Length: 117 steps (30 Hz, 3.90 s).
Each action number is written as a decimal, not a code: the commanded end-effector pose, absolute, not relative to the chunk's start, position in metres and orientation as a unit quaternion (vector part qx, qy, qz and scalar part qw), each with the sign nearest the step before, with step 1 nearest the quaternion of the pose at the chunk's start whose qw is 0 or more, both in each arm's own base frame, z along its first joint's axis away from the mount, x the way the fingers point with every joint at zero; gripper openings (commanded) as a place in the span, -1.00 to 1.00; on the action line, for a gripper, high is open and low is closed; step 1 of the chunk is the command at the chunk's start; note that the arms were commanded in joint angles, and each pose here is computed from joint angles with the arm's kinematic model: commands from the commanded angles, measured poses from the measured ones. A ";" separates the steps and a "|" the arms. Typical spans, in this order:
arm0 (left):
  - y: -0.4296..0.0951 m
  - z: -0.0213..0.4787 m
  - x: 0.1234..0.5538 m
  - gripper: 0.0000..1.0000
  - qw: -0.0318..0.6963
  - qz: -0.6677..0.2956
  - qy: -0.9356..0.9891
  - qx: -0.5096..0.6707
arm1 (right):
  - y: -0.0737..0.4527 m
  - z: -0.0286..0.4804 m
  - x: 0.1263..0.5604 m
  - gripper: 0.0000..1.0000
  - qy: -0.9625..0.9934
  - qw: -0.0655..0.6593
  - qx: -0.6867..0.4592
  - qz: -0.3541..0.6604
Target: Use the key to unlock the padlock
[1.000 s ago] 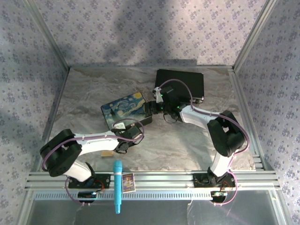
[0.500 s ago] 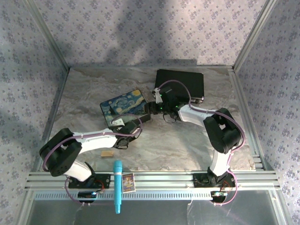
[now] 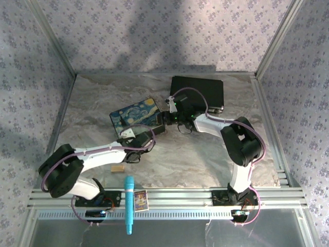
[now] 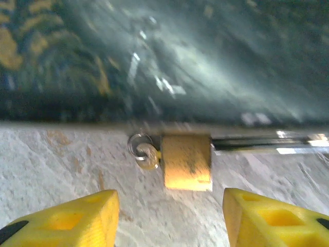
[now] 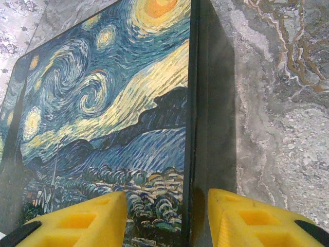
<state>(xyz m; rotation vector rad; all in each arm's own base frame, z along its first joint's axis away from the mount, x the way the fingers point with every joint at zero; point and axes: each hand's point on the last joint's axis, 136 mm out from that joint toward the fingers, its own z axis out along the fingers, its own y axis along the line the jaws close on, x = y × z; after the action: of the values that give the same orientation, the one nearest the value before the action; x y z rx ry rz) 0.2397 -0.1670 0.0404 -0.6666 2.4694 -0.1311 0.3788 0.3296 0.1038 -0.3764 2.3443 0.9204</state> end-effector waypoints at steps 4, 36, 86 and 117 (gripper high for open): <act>-0.165 0.040 0.256 0.09 0.302 -0.057 0.911 -0.274 | 0.330 0.104 0.383 -0.08 0.880 0.289 -0.138 0.351; -0.195 0.033 0.273 -0.57 0.293 -0.060 0.932 -0.206 | 0.341 0.089 0.375 -0.10 0.880 0.270 -0.141 0.365; -0.268 0.003 0.205 -0.41 0.130 -0.039 0.981 -0.138 | 0.332 0.125 0.368 -0.08 0.881 0.305 -0.087 0.350; -0.188 0.110 0.232 0.35 0.272 -0.130 0.943 -0.144 | 0.332 0.064 0.248 0.27 0.942 0.185 -0.072 0.271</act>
<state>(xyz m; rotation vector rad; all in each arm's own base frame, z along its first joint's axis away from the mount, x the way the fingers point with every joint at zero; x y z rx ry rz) 0.2317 -0.1987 0.0940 -0.4066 2.5829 -0.3596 0.2422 0.3297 0.0697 -0.3045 2.6351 0.8080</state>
